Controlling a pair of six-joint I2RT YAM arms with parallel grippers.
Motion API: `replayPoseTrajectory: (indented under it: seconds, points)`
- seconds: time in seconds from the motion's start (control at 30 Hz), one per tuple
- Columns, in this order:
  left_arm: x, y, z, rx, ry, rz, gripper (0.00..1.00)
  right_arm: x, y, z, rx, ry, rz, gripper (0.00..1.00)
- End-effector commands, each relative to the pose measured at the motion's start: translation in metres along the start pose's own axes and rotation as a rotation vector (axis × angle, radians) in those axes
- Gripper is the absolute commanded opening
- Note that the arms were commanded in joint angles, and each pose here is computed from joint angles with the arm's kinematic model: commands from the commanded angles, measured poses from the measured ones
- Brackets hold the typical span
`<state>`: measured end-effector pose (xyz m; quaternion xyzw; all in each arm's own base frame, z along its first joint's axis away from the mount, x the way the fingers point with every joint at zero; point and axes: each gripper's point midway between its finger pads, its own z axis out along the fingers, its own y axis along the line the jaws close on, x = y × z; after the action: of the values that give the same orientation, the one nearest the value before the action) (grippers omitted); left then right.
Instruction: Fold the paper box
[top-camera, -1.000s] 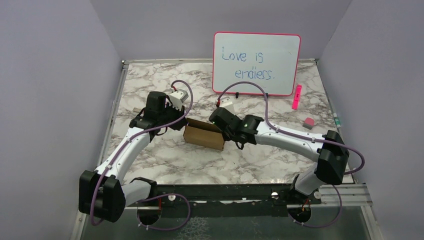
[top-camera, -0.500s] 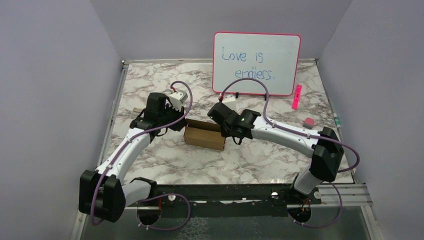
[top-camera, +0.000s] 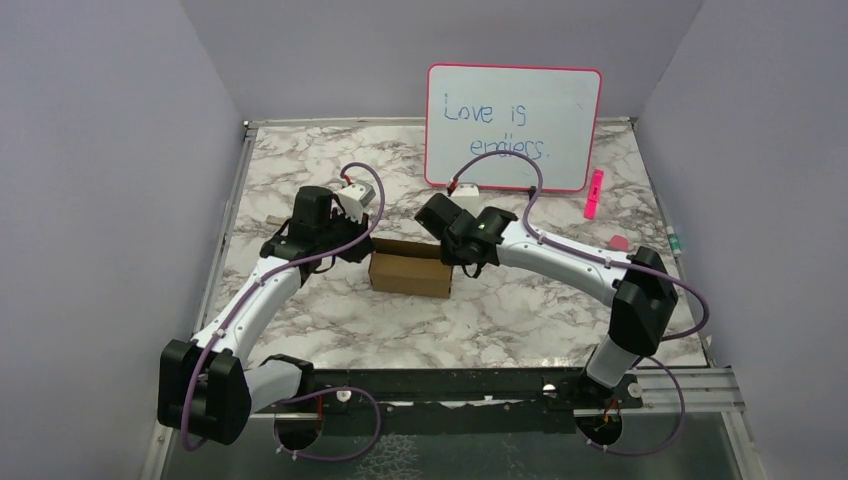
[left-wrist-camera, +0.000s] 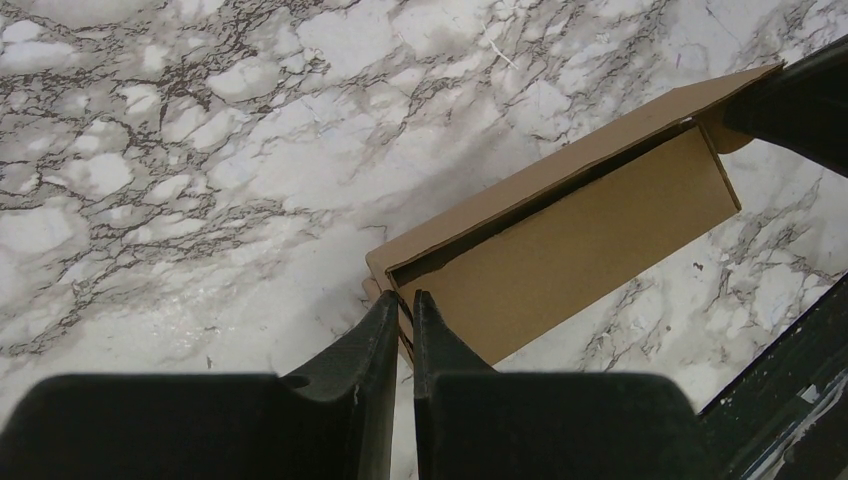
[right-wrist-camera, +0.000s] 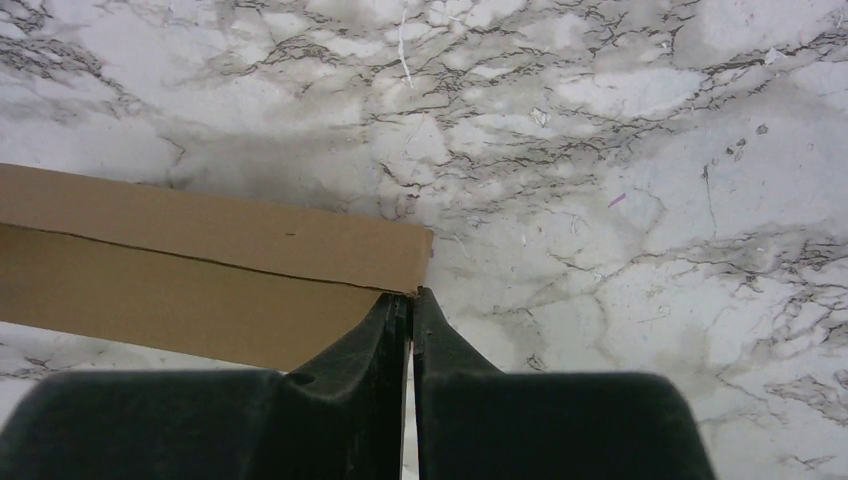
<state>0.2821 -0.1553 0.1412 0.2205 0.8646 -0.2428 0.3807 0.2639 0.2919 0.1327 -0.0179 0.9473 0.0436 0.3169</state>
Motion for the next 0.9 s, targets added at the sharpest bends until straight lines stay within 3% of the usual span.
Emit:
replayPoseTrajectory:
  seconds: [0.0,0.5,0.87]
  points:
    - [-0.001,-0.013,-0.001,0.059,-0.019,-0.002,0.10,0.000,0.021,0.000,-0.045,0.043,0.075,0.09]
    - [0.001,-0.011,-0.005,0.038,-0.035,0.011,0.09,-0.006,0.025,-0.011,-0.122,0.071,0.053,0.06]
    - [0.004,-0.006,-0.009,-0.013,-0.056,-0.026,0.09,-0.003,0.010,-0.004,-0.151,-0.005,-0.057,0.19]
